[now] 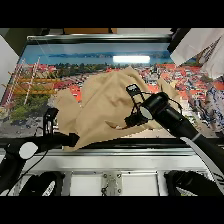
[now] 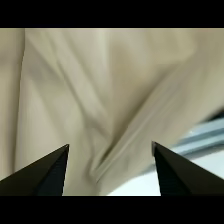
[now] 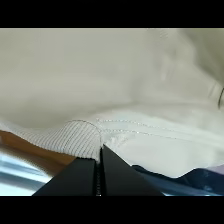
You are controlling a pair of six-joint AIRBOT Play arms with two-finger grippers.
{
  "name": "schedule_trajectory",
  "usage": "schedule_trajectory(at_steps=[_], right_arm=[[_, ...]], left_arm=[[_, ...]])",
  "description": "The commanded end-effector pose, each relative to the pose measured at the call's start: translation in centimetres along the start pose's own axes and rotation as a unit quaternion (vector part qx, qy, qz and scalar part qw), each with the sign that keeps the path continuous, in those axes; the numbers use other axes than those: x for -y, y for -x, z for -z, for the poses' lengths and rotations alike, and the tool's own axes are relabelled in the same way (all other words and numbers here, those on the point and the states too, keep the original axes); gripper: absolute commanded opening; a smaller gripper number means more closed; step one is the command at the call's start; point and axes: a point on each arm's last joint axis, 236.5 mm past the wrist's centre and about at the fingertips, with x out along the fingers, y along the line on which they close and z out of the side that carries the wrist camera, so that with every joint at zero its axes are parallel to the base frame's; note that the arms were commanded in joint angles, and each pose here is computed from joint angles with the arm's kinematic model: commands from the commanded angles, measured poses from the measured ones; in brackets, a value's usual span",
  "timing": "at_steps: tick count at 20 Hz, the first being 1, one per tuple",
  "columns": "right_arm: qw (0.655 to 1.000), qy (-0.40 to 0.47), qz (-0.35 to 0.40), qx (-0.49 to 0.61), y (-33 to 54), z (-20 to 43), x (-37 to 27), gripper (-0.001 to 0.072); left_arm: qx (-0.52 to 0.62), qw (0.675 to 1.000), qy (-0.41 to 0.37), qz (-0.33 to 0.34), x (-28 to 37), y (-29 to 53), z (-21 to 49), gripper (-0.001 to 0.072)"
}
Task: Fold the clothes and pants, and hang the long-sleeved shirts on hangers.
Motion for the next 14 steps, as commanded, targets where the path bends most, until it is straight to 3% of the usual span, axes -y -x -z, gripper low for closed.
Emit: schedule_trajectory(at_steps=[1, 10, 14], right_arm=[[0.999, -0.020, -0.026, 0.015, 1.8, 1.5, -1.1, 0.0030], [0.999, -0.005, -0.032, 0.017, 2.1, 2.1, -2.7, 0.0031], [0.999, -0.005, -0.032, 0.018, 2.1, 2.1, -2.7, 0.0030]], left_arm=[[0.025, 0.999, -0.017, 0.020, 2.6, 0.0, -4.9, 0.0551], [-0.082, 0.988, -0.114, 0.065, 13.9, -3.4, -7.8, 0.0551], [-0.134, 0.984, -0.117, 0.012, 13.3, -5.0, -5.2, 0.0552]])
